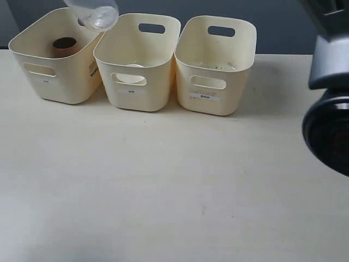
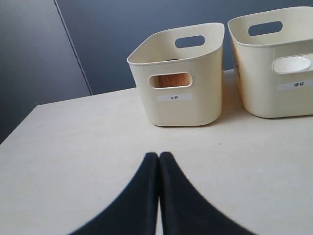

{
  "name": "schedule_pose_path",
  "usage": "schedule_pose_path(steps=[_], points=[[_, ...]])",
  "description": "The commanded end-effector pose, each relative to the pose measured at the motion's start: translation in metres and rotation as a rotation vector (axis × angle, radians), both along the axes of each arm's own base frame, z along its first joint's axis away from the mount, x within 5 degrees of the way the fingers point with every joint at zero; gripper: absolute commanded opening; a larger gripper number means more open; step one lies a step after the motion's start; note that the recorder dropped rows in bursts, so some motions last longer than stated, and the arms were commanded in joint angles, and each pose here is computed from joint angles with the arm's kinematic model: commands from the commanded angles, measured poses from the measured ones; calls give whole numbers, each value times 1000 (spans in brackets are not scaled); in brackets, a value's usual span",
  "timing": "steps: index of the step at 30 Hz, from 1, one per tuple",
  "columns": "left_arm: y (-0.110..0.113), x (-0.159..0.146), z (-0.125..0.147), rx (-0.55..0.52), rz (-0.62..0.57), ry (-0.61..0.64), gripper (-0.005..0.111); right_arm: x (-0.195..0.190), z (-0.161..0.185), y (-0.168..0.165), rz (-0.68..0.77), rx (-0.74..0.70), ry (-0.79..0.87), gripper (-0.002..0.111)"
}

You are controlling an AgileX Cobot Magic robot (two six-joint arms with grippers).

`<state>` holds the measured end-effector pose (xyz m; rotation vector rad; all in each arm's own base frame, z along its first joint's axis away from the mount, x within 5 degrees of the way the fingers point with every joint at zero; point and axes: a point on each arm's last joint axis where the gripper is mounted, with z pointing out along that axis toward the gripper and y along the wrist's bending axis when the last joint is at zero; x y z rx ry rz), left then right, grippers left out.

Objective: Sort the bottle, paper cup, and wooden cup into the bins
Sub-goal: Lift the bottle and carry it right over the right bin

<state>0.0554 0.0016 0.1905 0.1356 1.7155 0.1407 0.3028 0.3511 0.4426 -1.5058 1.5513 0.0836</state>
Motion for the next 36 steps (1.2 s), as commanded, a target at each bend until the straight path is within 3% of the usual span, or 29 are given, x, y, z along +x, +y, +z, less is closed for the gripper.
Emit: schedule_pose_path(steps=[1,9,15,21,24,27,36], points=[[0,0,2,-4,-1,-4,0,6,-3,-18,-99,-97,-13,-1],[0,0,2,-4,-1,-4,0,7,-22,-35,-190,-240,14,-1],[0,0,2,-4,-1,-4,0,21,-48,-70,-267,-283,107,-1],[0,0,2,-4,-1,-4,0,37,-72,-116,-329,-135,64,-1],[0,0,2,-4,-1,-4,0,47,-77,-140,-366,51,-16,-1],[0,0,2,-4,-1,-4,0,69,-85,-162,-447,149,-1,-1],[0,0,2,-4,-1,-4,0,128,-142,-183,-568,325,79,-1]])
